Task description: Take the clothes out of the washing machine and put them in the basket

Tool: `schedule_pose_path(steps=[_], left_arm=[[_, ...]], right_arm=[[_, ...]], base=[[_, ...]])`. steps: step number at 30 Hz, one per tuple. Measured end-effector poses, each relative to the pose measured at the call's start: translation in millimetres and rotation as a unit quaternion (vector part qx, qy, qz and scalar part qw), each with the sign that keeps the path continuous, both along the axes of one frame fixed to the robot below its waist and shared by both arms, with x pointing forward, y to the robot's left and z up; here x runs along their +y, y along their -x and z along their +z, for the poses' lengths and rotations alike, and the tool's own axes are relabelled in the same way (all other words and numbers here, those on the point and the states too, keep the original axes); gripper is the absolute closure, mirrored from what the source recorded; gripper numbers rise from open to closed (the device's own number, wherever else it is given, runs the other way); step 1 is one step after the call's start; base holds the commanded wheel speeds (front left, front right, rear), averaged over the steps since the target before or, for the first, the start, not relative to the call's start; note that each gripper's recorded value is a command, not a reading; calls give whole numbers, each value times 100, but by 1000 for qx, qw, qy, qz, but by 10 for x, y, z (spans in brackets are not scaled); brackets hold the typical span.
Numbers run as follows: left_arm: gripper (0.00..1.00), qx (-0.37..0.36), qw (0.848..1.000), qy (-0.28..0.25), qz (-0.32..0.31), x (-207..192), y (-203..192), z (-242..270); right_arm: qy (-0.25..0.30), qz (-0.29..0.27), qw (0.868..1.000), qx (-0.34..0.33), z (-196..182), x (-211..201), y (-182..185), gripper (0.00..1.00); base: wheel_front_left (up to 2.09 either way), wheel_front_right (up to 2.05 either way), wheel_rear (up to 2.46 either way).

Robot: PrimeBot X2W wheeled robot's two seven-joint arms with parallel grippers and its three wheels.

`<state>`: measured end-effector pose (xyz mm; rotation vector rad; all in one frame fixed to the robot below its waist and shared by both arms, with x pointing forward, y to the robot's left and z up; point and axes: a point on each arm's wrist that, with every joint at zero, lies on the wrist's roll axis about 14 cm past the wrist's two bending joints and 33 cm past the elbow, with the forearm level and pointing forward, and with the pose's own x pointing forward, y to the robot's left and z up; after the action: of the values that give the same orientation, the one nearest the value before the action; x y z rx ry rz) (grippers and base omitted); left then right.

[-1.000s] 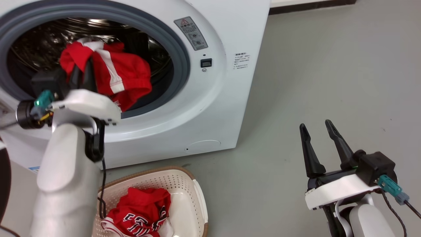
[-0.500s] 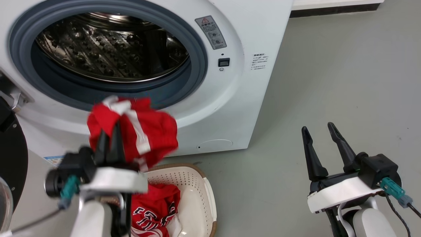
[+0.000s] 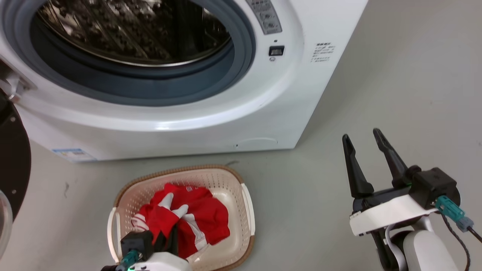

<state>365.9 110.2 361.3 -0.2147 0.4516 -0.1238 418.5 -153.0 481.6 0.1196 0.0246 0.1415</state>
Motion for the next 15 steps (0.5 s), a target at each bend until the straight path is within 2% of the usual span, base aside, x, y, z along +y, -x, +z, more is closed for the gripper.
schedule_pose_path(steps=[7, 15], left_arm=[[100, 73, 997, -3, -18, -91, -96, -576], [100, 154, 986, -20, -58, -235, -251, -1196]], right_arm=[[1, 9, 1000, 25, -251, 53, -176, 0], [0, 14, 998, 54, -592, 75, -359, 0]], base=[[0, 0, 0], [0, 0, 0]])
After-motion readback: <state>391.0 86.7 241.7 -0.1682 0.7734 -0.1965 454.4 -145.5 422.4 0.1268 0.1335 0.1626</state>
